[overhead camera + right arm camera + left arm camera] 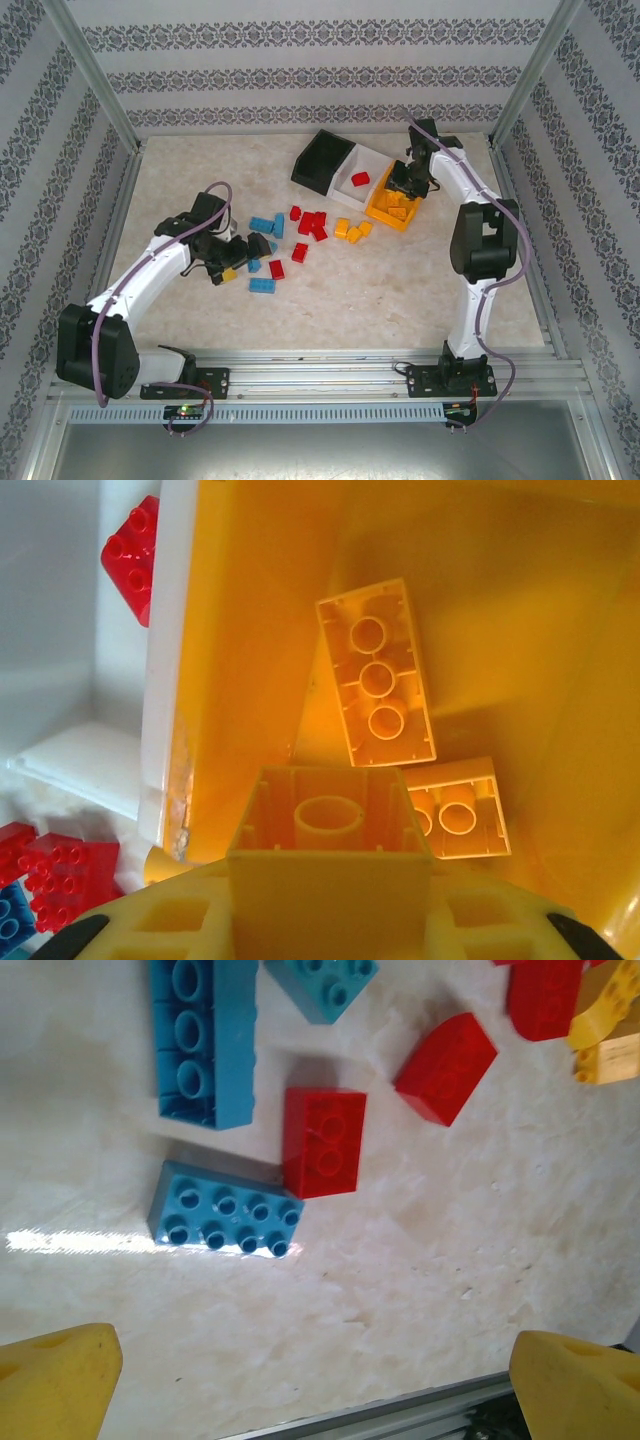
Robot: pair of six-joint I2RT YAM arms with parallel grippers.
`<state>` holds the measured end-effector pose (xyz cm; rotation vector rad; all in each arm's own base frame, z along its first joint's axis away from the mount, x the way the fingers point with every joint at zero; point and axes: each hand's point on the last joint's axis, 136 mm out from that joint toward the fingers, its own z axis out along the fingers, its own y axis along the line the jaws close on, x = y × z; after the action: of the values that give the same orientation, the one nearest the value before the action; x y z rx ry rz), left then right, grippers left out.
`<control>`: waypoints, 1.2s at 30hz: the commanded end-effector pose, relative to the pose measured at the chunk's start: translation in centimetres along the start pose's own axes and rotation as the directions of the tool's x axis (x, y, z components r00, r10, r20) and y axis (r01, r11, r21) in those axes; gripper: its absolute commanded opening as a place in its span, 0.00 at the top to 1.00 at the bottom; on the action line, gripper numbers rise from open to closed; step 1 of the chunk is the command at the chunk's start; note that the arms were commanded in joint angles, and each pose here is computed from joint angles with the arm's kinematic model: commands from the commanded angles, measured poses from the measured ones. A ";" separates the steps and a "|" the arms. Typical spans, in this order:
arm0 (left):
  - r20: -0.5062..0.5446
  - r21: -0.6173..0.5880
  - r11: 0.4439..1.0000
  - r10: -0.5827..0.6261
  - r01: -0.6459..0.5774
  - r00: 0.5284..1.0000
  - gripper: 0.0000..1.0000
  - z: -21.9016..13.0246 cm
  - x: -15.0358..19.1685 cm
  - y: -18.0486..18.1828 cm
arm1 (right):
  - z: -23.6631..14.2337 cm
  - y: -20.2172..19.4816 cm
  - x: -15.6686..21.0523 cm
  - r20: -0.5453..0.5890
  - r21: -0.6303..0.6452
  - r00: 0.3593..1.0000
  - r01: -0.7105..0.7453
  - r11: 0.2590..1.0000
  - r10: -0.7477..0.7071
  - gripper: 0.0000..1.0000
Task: Sort the legos into containers by color
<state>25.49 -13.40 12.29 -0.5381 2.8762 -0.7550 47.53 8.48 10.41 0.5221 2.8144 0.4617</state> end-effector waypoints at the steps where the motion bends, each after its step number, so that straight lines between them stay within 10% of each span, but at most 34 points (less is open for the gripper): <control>1: -0.060 -0.100 0.994 0.031 -0.037 0.998 0.00 0.4 2.1 2.0 | 0.1 -1.1 -0.5 -0.013 0.034 1.000 -0.012 0.999 0.012 0.66; 9: -0.037 -0.193 0.981 0.025 -0.032 0.999 0.12 1.8 1.3 3.5 | -1.4 -0.9 -0.4 0.008 0.034 1.000 0.026 0.999 -0.026 0.45; 15: -0.056 -0.273 0.960 0.051 -0.064 0.997 0.31 3.6 -1.3 3.6 | -4.9 -0.3 1.6 0.050 0.000 0.997 0.052 0.999 -0.052 0.44; 36: -0.152 -0.373 0.911 0.128 -0.177 0.980 0.49 9.3 -7.2 4.3 | -8.0 -0.1 13.4 -0.013 -0.103 0.997 0.072 0.992 -0.074 0.44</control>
<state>31.84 -11.81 2.31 -0.3402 3.1575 -0.2106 33.65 10.31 14.68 0.4112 2.8108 0.5509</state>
